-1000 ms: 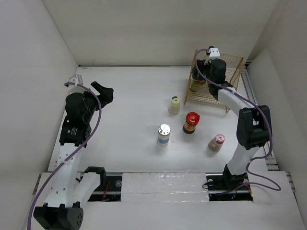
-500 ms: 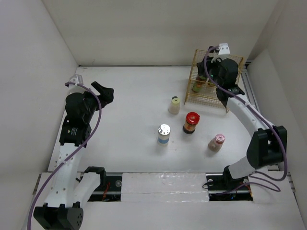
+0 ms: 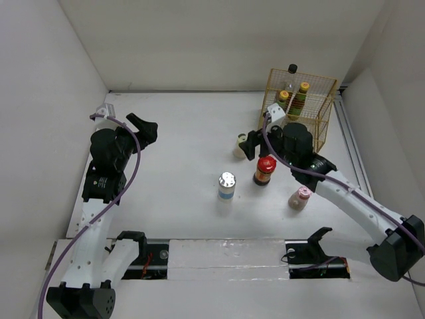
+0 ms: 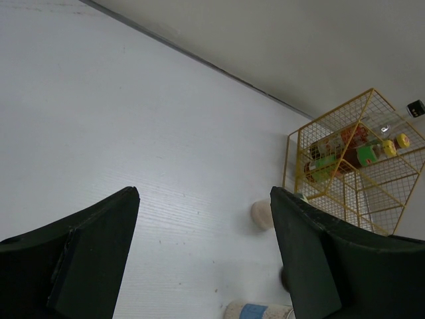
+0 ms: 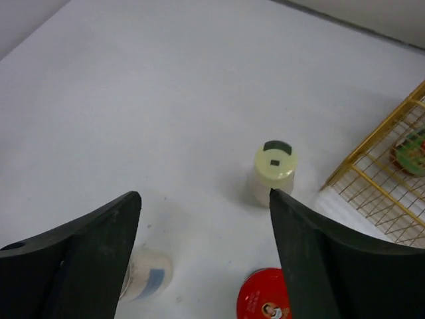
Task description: Organize the condiment bottles
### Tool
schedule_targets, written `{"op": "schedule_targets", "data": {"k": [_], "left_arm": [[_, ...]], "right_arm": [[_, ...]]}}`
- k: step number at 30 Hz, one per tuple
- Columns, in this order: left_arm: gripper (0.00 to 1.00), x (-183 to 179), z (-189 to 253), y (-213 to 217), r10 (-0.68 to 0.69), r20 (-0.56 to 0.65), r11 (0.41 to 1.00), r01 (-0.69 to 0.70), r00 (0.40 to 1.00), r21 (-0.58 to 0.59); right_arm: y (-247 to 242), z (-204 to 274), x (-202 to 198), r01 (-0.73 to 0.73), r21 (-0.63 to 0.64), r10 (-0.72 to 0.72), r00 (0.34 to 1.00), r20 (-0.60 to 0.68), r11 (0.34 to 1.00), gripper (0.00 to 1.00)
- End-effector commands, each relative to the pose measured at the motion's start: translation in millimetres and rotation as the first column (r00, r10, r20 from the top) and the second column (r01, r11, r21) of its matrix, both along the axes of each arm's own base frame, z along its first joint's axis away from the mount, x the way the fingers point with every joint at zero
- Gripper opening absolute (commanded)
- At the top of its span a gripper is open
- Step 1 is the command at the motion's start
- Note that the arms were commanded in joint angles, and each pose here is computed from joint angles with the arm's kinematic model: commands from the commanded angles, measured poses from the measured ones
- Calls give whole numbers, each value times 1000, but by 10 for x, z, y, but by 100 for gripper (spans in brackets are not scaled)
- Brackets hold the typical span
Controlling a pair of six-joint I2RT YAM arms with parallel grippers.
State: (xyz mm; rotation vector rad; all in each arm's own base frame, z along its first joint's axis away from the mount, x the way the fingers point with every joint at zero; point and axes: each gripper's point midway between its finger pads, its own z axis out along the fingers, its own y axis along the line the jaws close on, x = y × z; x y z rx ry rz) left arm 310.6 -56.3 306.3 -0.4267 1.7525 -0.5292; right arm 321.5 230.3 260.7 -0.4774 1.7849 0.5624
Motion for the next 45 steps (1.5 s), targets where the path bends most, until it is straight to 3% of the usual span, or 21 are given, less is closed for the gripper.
{"op": "schedule_targets", "data": {"k": [1, 4, 9, 22, 26, 27, 31, 37, 41, 45], "left_arm": [[76, -6, 189, 12, -2, 71, 1000, 2, 997, 10], [76, -6, 189, 12, -2, 71, 1000, 2, 997, 10], [76, 13, 162, 10, -2, 62, 1000, 2, 998, 10], [76, -25, 216, 13, -2, 80, 1000, 2, 997, 9], [76, -27, 172, -3, -11, 71, 1000, 11, 997, 9], [76, -27, 172, -3, -11, 71, 1000, 11, 997, 9], [76, -27, 172, -3, -11, 71, 1000, 11, 997, 9], [76, -52, 199, -20, -22, 80, 1000, 21, 997, 7], [76, -52, 200, -20, -22, 80, 1000, 21, 997, 7], [76, -71, 226, -18, -22, 90, 1000, 21, 996, 6]], "right_arm": [[119, -237, -353, -91, -104, 82, 993, -81, 990, 87], [258, -411, -604, -191, -120, 173, 974, -148, 974, 96], [597, -490, -1038, -354, -104, 333, 926, -179, 929, 100], [770, -1017, -834, -308, -192, 257, 933, -252, 932, 100], [896, -874, -711, -287, -139, 261, 949, -177, 948, 77], [899, -873, -713, -284, -132, 258, 949, -182, 950, 60], [870, -246, -588, -209, -58, 207, 977, -49, 976, 42], [194, 1189, -188, 28, 164, -70, 964, 257, 986, 36], [-436, 1638, 146, 195, 214, -258, 909, 328, 957, 36], [-1062, 1785, 444, 362, 213, -416, 844, 340, 908, 36]]}}
